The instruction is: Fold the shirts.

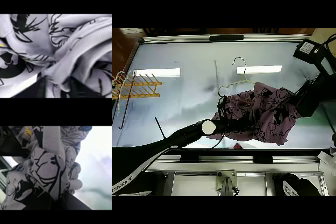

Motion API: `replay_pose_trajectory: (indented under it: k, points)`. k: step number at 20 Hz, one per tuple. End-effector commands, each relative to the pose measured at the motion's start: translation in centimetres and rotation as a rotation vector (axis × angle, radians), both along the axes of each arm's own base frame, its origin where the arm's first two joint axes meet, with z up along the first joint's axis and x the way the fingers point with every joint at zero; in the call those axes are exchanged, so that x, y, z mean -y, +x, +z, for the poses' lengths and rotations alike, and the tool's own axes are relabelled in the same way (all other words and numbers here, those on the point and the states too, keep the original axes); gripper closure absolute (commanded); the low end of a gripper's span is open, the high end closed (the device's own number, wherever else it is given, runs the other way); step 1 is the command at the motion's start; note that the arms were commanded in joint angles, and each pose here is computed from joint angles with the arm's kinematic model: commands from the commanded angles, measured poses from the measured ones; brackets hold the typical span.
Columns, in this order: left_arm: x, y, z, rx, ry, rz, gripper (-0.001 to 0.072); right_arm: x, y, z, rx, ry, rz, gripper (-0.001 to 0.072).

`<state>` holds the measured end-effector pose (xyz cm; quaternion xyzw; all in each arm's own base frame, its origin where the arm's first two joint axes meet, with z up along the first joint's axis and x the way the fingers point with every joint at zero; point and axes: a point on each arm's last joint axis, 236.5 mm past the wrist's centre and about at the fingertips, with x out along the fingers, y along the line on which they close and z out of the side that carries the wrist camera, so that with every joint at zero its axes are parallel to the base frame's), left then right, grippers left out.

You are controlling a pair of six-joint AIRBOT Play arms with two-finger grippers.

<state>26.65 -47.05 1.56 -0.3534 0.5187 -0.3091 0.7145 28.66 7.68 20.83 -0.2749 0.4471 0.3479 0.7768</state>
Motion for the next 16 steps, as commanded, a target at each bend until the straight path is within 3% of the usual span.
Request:
replay_pose_trajectory:
  k: [1,2,3,8,12,16]
  points:
    - [0.4,0.2,-0.8,-0.008,0.004,0.014,0.0497,0.0,0.0,0.0,0.001,-0.001,0.003,0.0634]
    - [0.3,0.7,-0.7,0.001,0.002,0.028,0.0602,0.0,0.0,0.0,0.001,-0.001,0.003,0.0634]
    - [0.1,1.1,-0.6,0.008,-0.001,0.041,0.0639,0.0,0.0,0.0,0.001,-0.001,0.003,0.0634]
    - [-3.0,3.8,1.4,0.106,0.045,0.019,0.0647,-0.2,0.3,0.2,0.016,0.005,0.007,0.0634]
    - [-12.8,7.6,0.9,0.074,0.218,-0.021,0.0647,-2.2,0.3,1.0,0.034,0.088,0.047,0.0634]
    - [-21.4,11.4,2.0,0.069,0.296,0.089,0.0647,-3.6,-0.1,1.6,0.032,0.146,0.081,0.0636]
